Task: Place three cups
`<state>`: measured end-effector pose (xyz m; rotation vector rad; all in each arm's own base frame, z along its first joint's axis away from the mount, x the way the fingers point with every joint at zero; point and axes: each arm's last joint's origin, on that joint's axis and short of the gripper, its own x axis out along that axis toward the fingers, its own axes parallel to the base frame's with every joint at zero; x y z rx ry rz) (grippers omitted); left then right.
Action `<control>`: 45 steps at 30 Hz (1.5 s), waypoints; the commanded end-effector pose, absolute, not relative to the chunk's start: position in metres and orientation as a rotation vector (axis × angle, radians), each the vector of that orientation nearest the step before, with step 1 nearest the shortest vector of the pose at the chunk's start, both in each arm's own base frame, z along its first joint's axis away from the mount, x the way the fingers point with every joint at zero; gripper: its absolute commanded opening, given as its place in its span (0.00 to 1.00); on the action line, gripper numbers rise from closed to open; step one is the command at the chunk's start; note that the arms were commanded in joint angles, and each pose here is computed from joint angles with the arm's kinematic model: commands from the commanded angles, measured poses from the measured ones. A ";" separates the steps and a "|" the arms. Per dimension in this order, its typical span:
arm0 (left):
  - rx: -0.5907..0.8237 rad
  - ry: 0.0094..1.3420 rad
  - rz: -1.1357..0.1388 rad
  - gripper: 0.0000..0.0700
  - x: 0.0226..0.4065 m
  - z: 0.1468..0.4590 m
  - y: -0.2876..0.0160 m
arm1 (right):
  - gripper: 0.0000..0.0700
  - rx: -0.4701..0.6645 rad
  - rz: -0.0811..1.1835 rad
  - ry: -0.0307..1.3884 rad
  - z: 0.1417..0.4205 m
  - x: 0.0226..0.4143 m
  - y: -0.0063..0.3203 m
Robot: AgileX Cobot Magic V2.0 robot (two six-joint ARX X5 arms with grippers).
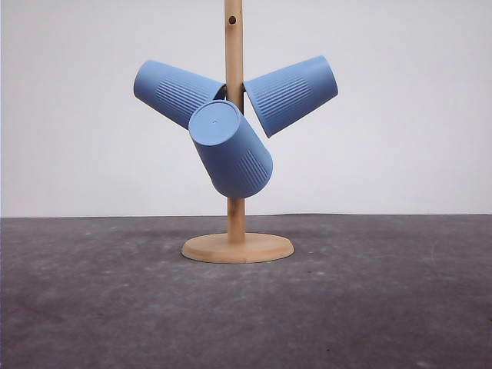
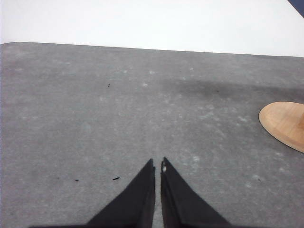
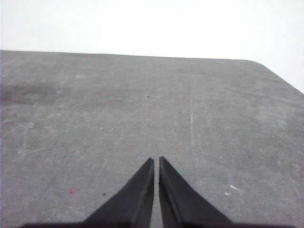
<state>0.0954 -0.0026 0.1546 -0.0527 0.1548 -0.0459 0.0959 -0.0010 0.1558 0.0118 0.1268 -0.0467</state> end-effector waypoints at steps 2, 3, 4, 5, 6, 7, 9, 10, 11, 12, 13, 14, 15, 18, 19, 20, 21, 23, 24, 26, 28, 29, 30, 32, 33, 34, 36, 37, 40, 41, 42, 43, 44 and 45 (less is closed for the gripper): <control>-0.044 0.151 -0.048 0.00 0.096 0.152 -0.003 | 0.02 0.027 -0.049 0.129 0.154 0.096 -0.001; -0.044 0.151 -0.048 0.00 0.096 0.152 -0.003 | 0.02 0.027 -0.048 0.130 0.154 0.096 -0.001; -0.044 0.150 -0.048 0.00 0.096 0.152 -0.003 | 0.02 0.029 -0.049 0.130 0.154 0.096 -0.001; -0.044 0.151 -0.048 0.00 0.096 0.152 -0.003 | 0.02 0.033 -0.050 0.129 0.154 0.096 -0.001; -0.044 0.151 -0.048 0.00 0.096 0.152 -0.003 | 0.02 0.033 -0.049 0.127 0.154 0.096 -0.001; -0.044 0.151 -0.048 0.00 0.096 0.152 -0.003 | 0.02 0.033 -0.049 0.124 0.154 0.096 -0.001; -0.044 0.151 -0.048 0.00 0.096 0.152 -0.003 | 0.02 0.033 -0.049 0.121 0.155 0.096 -0.001; -0.044 0.151 -0.048 0.00 0.096 0.152 -0.003 | 0.02 0.033 -0.049 0.120 0.155 0.096 -0.001; -0.044 0.150 -0.048 0.00 0.096 0.152 -0.003 | 0.02 0.033 -0.051 0.118 0.155 0.096 -0.001; -0.044 0.151 -0.048 0.00 0.096 0.152 -0.003 | 0.02 0.033 -0.051 0.117 0.155 0.096 -0.001; -0.044 0.151 -0.048 0.00 0.096 0.152 -0.003 | 0.02 0.033 -0.051 0.117 0.155 0.096 -0.001; -0.044 0.150 -0.048 0.00 0.096 0.152 -0.003 | 0.02 0.033 -0.051 0.117 0.155 0.096 -0.001; -0.044 0.151 -0.048 0.00 0.096 0.152 -0.003 | 0.02 0.033 -0.051 0.117 0.155 0.096 -0.001; -0.044 0.151 -0.048 0.00 0.096 0.152 -0.003 | 0.02 0.033 -0.051 0.117 0.155 0.096 -0.001; -0.044 0.151 -0.048 0.00 0.096 0.152 -0.003 | 0.02 0.033 -0.051 0.117 0.155 0.096 -0.001; -0.044 0.151 -0.048 0.00 0.096 0.152 -0.003 | 0.02 0.033 -0.051 0.117 0.155 0.096 -0.001; -0.044 0.151 -0.048 0.00 0.096 0.152 -0.003 | 0.02 0.033 -0.051 0.117 0.155 0.096 -0.001; -0.044 0.151 -0.048 0.00 0.096 0.152 -0.003 | 0.02 0.033 -0.051 0.117 0.155 0.096 -0.001; -0.044 0.151 -0.048 0.00 0.096 0.152 -0.003 | 0.02 0.033 -0.051 0.117 0.155 0.096 -0.001; -0.044 0.151 -0.048 0.00 0.096 0.152 -0.003 | 0.02 0.033 -0.051 0.117 0.155 0.096 -0.001; -0.044 0.151 -0.048 0.00 0.096 0.152 -0.003 | 0.02 0.033 -0.051 0.117 0.155 0.096 -0.001; -0.044 0.151 -0.048 0.00 0.096 0.152 -0.003 | 0.02 0.033 -0.051 0.117 0.155 0.096 -0.001; -0.044 0.151 -0.048 0.00 0.096 0.152 -0.003 | 0.02 0.033 -0.051 0.117 0.155 0.096 -0.001; -0.044 0.151 -0.048 0.00 0.096 0.152 -0.003 | 0.02 0.033 -0.051 0.117 0.155 0.096 -0.001; -0.044 0.151 -0.048 0.00 0.096 0.152 -0.003 | 0.02 0.033 -0.051 0.117 0.155 0.096 -0.001; -0.044 0.150 -0.048 0.00 0.096 0.152 -0.003 | 0.02 0.033 -0.051 0.117 0.155 0.096 -0.001; -0.044 0.151 -0.048 0.00 0.096 0.152 -0.003 | 0.02 0.033 -0.051 0.117 0.155 0.096 -0.001; -0.044 0.151 -0.048 0.00 0.096 0.152 -0.003 | 0.02 0.033 -0.051 0.117 0.155 0.096 -0.001; -0.044 0.151 -0.048 0.00 0.096 0.152 -0.003 | 0.02 0.033 -0.051 0.117 0.155 0.096 -0.001; -0.044 0.151 -0.048 0.00 0.096 0.152 -0.003 | 0.02 0.033 -0.051 0.117 0.155 0.096 -0.001; -0.044 0.151 -0.048 0.00 0.096 0.152 -0.003 | 0.02 0.033 -0.051 0.117 0.155 0.096 -0.001; -0.044 0.151 -0.048 0.00 0.096 0.152 -0.003 | 0.02 0.033 -0.051 0.117 0.155 0.096 -0.001; -0.044 0.151 -0.048 0.00 0.096 0.152 -0.003 | 0.02 0.033 -0.051 0.117 0.155 0.096 -0.001; -0.044 0.151 -0.048 0.00 0.096 0.152 -0.003 | 0.02 0.033 -0.051 0.117 0.155 0.096 -0.001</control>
